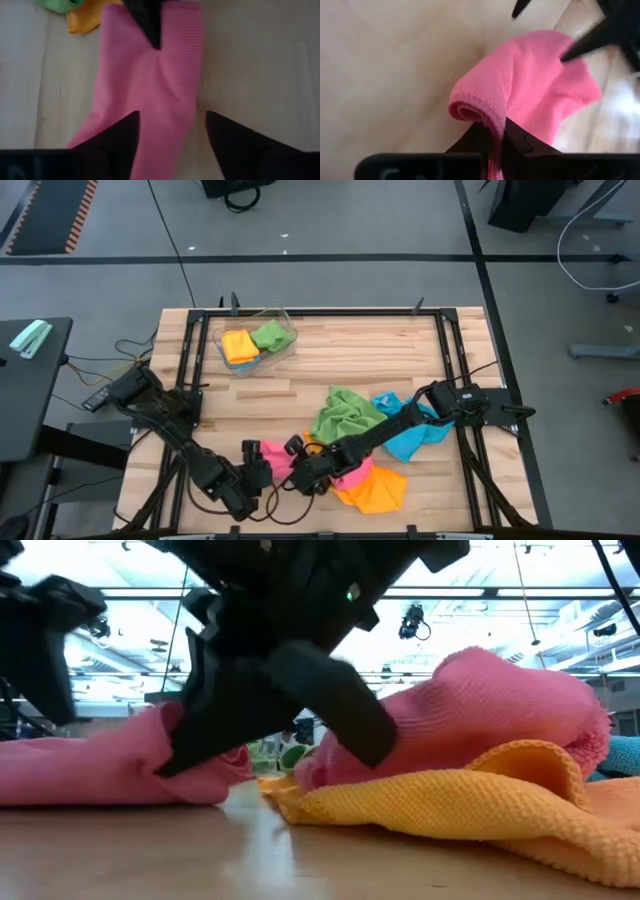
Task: Fold microfiber towels
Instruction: Stack the left pink microfiber towel on top of the green microfiber towel
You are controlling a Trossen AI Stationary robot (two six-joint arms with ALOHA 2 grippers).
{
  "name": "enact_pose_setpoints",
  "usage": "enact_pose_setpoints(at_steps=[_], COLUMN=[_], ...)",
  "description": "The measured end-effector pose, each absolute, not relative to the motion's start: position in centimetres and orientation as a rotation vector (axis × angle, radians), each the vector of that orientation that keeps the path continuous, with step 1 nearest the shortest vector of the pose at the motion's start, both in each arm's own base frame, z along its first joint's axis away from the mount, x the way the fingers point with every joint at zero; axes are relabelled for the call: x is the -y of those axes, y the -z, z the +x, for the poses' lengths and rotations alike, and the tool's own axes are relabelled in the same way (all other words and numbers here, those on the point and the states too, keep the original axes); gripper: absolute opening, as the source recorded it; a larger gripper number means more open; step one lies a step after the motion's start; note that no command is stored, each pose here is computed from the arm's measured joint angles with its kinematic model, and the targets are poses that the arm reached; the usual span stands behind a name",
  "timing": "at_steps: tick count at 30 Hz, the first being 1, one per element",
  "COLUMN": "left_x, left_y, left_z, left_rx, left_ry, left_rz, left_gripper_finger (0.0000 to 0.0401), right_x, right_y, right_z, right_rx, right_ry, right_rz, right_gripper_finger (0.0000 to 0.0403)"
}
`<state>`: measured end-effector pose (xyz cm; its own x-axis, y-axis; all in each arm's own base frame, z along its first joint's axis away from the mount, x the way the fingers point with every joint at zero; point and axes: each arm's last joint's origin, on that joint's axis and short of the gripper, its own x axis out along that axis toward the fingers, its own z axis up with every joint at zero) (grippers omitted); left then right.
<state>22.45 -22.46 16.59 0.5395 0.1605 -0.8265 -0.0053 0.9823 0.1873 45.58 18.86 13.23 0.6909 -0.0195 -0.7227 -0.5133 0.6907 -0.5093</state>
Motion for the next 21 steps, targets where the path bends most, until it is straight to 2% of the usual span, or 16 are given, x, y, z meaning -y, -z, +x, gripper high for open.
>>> enact_pose_setpoints(at_steps=[3, 6, 13, 21], left_x=[22.4, 22.5, 22.9, 22.9], left_y=[-16.0, -15.6, -14.7, -13.7], left_z=[22.8, 22.9, 22.8, 23.2], left_rx=[-1.005, -1.006, -0.983, -0.901], left_ry=[-0.110, -0.117, -0.128, -0.214], left_rz=[0.176, 0.191, 0.259, 0.368], left_gripper_finger=[0.0272, 0.0286, 0.0274, 0.0270], right_x=[-18.8, -18.4, -18.1, -17.8], right_y=[-13.4, -13.4, -13.5, -16.0], right_z=[45.7, 45.8, 46.0, 45.9], right_rx=[-0.765, -0.775, -0.771, -0.738], right_ry=[-0.278, -0.241, -0.175, -0.126], right_rz=[-0.704, -0.636, -0.536, -0.420], right_gripper_finger=[0.0028, 0.0028, 0.0028, 0.0028])
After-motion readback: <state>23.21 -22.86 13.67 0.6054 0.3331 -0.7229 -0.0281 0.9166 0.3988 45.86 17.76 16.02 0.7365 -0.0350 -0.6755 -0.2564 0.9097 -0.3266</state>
